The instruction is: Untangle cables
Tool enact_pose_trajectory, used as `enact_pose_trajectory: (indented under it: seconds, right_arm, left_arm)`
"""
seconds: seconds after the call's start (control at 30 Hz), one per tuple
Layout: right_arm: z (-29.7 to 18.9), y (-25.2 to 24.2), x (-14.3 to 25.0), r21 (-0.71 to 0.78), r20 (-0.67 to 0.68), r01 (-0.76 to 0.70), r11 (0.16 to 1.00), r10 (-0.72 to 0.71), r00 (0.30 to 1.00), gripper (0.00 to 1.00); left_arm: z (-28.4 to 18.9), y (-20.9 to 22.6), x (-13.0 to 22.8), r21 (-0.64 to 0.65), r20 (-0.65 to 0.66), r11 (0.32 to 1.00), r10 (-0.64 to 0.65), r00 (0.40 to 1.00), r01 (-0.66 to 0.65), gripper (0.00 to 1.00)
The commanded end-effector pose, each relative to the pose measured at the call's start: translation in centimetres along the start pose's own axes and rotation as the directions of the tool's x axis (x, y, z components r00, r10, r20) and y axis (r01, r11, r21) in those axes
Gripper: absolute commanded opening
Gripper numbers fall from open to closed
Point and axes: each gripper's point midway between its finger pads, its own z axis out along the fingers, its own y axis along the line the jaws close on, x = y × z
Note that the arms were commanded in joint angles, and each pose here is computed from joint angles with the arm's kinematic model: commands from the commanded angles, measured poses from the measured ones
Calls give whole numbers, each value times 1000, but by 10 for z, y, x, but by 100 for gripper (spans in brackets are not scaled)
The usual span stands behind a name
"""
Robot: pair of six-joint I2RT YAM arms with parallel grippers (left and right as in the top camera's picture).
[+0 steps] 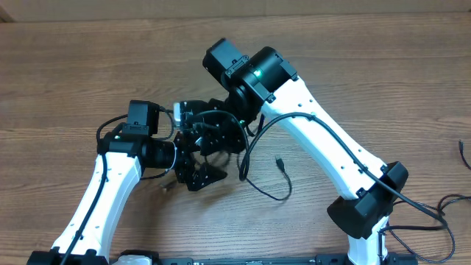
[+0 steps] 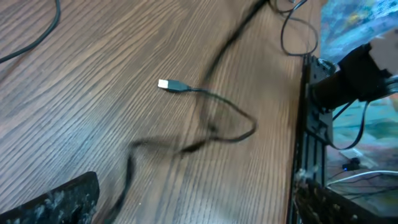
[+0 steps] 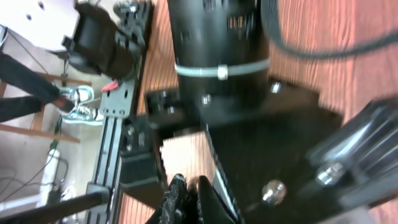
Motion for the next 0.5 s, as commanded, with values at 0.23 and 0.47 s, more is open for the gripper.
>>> enact_pose_trajectory:
  seconds: [0.23, 0.47]
  right_arm:
    - [-18, -7, -7, 48, 42, -6, 999, 4, 999, 4]
    - [-23, -5, -10, 63, 54, 7, 998, -11, 999, 4]
  left_arm:
    - [3, -6, -24, 21, 72, 997, 76, 995, -78, 88]
    - [-3, 27, -35, -120, 91, 993, -7, 996, 18, 39]
